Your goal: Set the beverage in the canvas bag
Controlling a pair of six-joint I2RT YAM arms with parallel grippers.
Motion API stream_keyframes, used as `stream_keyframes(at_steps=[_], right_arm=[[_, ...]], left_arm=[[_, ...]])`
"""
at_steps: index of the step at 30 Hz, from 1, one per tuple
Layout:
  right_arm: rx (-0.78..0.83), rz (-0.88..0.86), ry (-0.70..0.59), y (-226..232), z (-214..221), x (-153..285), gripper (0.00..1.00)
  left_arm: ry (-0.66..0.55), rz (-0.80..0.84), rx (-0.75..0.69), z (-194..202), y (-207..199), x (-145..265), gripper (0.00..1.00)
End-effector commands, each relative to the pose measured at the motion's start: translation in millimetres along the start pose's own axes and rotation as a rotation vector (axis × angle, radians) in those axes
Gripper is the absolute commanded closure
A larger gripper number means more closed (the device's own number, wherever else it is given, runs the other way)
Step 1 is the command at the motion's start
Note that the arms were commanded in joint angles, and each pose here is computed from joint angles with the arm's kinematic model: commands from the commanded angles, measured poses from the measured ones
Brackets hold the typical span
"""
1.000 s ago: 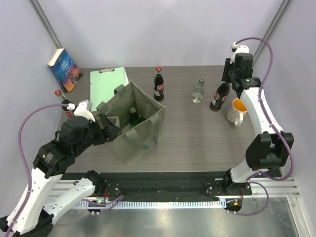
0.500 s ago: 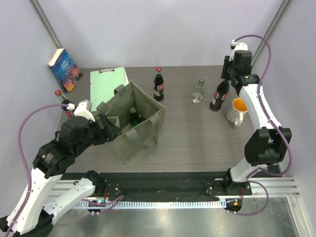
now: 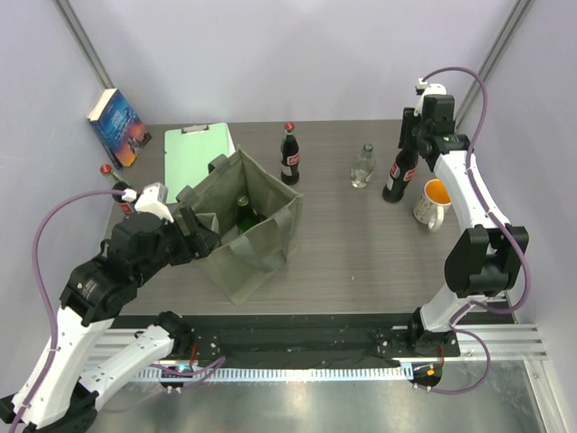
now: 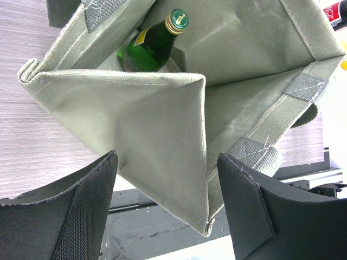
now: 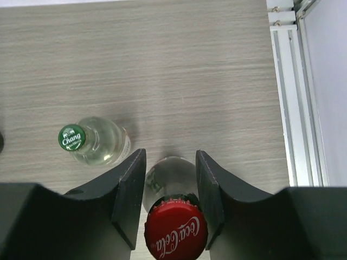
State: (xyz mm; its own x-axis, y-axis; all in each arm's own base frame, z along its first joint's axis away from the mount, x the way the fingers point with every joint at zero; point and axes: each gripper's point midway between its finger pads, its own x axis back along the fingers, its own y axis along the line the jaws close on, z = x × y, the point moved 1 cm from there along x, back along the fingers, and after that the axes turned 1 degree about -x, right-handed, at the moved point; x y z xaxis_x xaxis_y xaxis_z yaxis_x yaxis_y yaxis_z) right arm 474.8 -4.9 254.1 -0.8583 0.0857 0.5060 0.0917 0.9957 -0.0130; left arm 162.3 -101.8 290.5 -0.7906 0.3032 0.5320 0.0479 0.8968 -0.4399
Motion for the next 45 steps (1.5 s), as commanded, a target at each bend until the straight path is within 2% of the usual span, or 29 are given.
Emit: stream_keyframes(at_steps=[1,14,17,18,19,22,25,32,39,45], right_arm=[[-0.004,-0.017,-0.037,2.1,-15.8,6.8,0.52],[0.022,0.012,-0.069,-4.6,-13.1,16.4,0.53],[0.035,0.017,-0.071,-5.9,-11.7,14.9,0.56],[0.037,0.021,-0.074,-7.3,-12.4,15.7,0.60],[0.041,0.015,-0.080,-6.5,-14.0,16.7,0.71],[0.035,-0.013,-0.114,-1.9,-24.0,27.3,0.89],[0.025,-0.014,-0.129,-2.7,-30.3,40.1,0.99],[0.029,0.000,-0.154,-6.2,-34.6,59.0,0.99],[0.030,-0.043,-0.161,10.8,-30.7,79.9,0.99],[0.043,-0.132,-0.189,42.9,-24.8,106.2,0.99]], left_arm=[[-0.028,0.016,-0.009,-7.9,-3.1,7.3,0.24],[-0.026,0.013,-0.011,-6.9,-2.1,6.7,0.24],[-0.030,0.015,-0.010,-7.5,-2.3,7.7,0.24],[-0.031,0.016,-0.010,-7.6,-2.3,8.1,0.24],[-0.030,0.015,-0.010,-7.5,-2.3,7.8,0.24],[-0.030,0.013,-0.011,-6.9,-1.4,8.2,0.25],[-0.030,0.015,-0.009,-7.0,-1.9,8.2,0.24],[-0.026,0.030,-0.003,-6.6,-5.1,6.9,0.24],[-0.028,0.035,0.003,-6.1,-5.2,8.6,0.25],[-0.027,0.039,0.010,-4.6,-5.5,6.1,0.25]])
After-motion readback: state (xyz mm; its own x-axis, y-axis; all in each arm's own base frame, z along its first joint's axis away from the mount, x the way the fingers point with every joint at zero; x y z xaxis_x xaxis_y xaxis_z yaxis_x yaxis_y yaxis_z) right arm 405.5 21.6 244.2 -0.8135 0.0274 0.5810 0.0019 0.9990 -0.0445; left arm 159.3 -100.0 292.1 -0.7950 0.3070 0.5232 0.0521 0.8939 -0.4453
